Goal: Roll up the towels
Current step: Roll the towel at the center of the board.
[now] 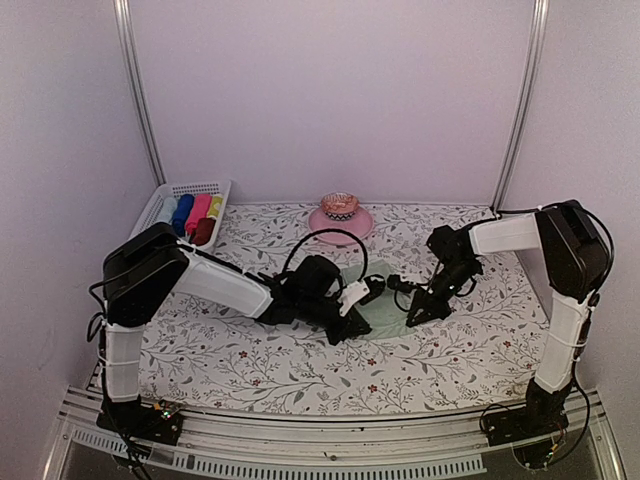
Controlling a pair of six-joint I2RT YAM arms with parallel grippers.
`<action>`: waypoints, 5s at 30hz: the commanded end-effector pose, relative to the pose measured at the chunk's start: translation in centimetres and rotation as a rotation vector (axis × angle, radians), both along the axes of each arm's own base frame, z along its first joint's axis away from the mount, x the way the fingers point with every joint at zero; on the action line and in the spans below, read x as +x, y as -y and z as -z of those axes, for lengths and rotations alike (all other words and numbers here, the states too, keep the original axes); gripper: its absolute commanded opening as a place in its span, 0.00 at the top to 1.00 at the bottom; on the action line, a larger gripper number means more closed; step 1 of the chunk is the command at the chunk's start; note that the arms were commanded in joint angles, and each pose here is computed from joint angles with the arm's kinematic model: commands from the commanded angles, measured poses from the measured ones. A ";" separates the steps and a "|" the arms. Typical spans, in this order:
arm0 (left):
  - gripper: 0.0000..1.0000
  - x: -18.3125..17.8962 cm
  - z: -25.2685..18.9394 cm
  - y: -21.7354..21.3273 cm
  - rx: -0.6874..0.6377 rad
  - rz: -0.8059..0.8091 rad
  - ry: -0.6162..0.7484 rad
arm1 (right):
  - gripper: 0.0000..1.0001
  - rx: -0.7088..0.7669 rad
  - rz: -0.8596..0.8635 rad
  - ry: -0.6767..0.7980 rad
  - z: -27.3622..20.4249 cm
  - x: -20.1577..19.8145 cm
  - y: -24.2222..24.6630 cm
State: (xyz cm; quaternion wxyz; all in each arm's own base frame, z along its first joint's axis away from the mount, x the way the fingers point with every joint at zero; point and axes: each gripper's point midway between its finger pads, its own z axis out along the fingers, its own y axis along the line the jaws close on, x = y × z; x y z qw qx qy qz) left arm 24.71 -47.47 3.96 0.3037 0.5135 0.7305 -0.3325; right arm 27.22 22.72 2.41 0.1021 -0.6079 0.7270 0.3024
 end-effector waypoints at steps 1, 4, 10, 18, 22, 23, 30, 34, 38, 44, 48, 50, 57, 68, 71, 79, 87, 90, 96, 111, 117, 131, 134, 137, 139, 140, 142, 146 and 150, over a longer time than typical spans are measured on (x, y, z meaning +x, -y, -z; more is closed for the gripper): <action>1.00 2.2 2.0 -1.0 0.060 -0.144 -0.068 | 0.94 -0.036 0.034 -0.014 1.0 0.8 0.4; 1.00 2.7 3.0 -1.8 0.104 -0.207 -0.091 | 0.93 -0.055 0.050 -0.018 1.4 0.9 0.5; 1.00 3.0 4.3 -3.1 0.164 -0.292 -0.130 | 0.91 -0.083 0.093 0.014 1.7 2.8 0.4; 1.00 2.4 4.1 -3.9 0.184 -0.328 -0.130 | 0.92 -0.143 0.138 0.022 2.9 3.8 1.0; 1.00 2.2 2.2 -3.4 0.140 -0.327 -0.094 | 0.92 -0.154 0.149 0.018 3.1 4.0 1.0; 1.00 2.2 2.0 -3.4 0.141 -0.334 -0.089 | 0.92 -0.154 0.151 0.020 3.1 4.1 1.0; 1.00 1.4 3.8 -4.2 0.210 -0.375 -0.116 | 0.93 -0.178 0.170 0.000 3.4 4.2 1.2; 1.00 1.2 4.7 -5.2 0.244 -0.399 -0.116 | 0.93 -0.188 0.178 -0.011 3.5 4.3 1.2; 0.84 1.6 3.9 -5.7 0.250 -0.419 -0.067 | 0.93 -0.200 0.175 -0.015 3.7 4.2 1.1; 0.55 2.9 -0.8 -5.8 0.194 -0.392 0.114 | 0.93 -0.217 0.170 -0.025 3.9 4.1 0.9; 0.46 2.6 -3.7 -5.5 0.146 -0.296 0.273 | 0.93 -0.220 0.168 -0.040 4.0 4.0 0.9; 0.41 1.5 -4.5 -5.3 0.134 -0.217 0.383 | 0.93 -0.222 0.169 -0.049 4.1 4.0 0.8; 0.30 -2.8 -2.8 -4.3 0.238 0.048 0.765 | 0.92 -0.216 0.160 -0.113 4.1 3.6 0.4; 0.31 -3.0 2.6 -3.5 0.516 0.214 1.041 | 0.92 -0.205 0.155 -0.139 3.9 3.5 0.2; 0.33 -3.2 3.6 -3.3 0.554 0.267 1.049 | 0.92 -0.204 0.154 -0.137 3.9 3.5 0.1; 0.47 -2.9 5.8 -3.0 0.646 0.372 0.997 | 0.92 -0.197 0.148 -0.139 3.8 3.4 0.0; 0.50 -1.1 7.7 -4.1 0.746 0.354 0.934 | 0.92 -0.184 0.134 -0.142 3.6 3.2 -0.1; 0.51 -0.5 7.9 -4.5 0.763 0.332 0.926 | 0.92 -0.179 0.131 -0.141 3.4 3.2 -0.2; 0.58 0.8 8.4 -5.6 0.814 0.286 0.913 | 0.92 -0.176 0.123 -0.144 3.4 3.0 -0.3; 1.00 0.5 9.3 -5.8 0.799 0.298 0.831 | 0.83 -0.137 0.104 -0.087 1.6 3.5 -0.8; 1.00 -0.8 7.5 -5.1 0.661 0.288 0.697 | 0.51 -0.066 0.085 0.124 -2.8 4.8 -0.8; 1.00 -1.4 4.8 -5.5 0.430 0.260 0.326 | 0.20 0.250 -0.245 0.742 -8.7 -1.6 -1.3; 1.00 -1.4 4.2 -5.5 0.387 0.259 0.283 | 0.18 0.290 -0.336 0.831 -8.2 -3.6 -2.0; 1.00 -1.3 3.8 -5.6 0.358 0.264 0.234 | 0.18 0.302 -0.383 0.914 -8.1 -4.2 -3.3; 1.00 -1.2 3.7 -5.7 0.347 0.264 0.204 | 0.18 0.286 -0.380 0.950 -7.8 -4.0 -4.1; 1.00 -1.2 3.6 -5.7 0.344 0.266 0.194 | 0.18 0.274 -0.380 0.974 -7.5 -3.8 -4.6; 1.00 -1.3 3.5 -5.8 0.339 0.272 0.182 | 0.19 0.220 -0.362 0.995 -6.5 -3.2 -5.3; 1.00 -1.4 3.4 -5.8 0.325 0.279 0.155 | 0.27 0.114 -0.348 0.989 -4.0 -2.2 -5.9; 1.00 -1.5 3.4 -5.8 0.316 0.286 0.128 | 0.35 0.061 -0.311 0.992 -2.9 -1.2 -6.1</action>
